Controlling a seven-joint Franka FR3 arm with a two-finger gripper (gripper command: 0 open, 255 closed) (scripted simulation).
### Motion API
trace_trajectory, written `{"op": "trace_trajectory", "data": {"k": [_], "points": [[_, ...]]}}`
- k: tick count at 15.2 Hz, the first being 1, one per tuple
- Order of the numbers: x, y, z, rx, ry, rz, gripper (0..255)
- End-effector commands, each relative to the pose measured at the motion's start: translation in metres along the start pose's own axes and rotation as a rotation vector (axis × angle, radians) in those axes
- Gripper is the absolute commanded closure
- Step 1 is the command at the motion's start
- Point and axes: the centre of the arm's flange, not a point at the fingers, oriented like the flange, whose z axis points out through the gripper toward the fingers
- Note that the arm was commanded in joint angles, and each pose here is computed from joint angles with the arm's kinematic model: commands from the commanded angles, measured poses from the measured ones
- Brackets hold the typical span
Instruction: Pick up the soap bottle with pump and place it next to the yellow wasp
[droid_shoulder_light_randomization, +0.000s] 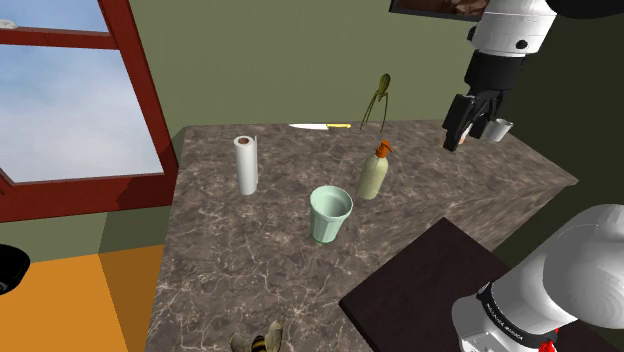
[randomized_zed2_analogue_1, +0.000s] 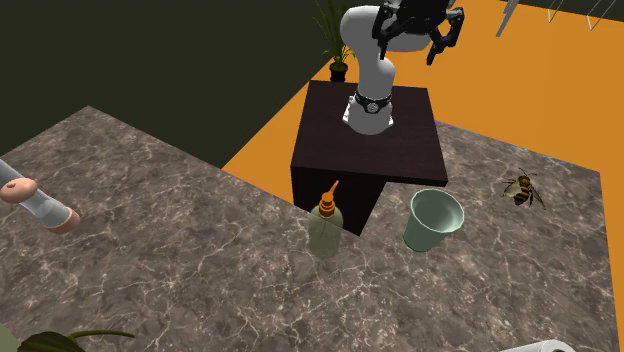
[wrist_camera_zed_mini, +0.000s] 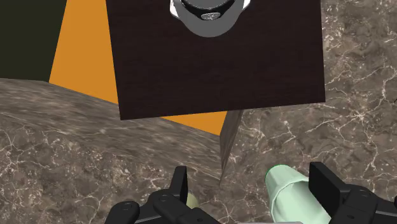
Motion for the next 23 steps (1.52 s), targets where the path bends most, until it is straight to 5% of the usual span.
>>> {"op": "trace_trajectory", "data": {"k": [1, 23], "points": [[0.0, 0.0, 0.0, 0.0, 0.0, 0.0, 0], [0.212, 0.115, 0.141, 0.058, 0.125, 0.073, 0]]}}
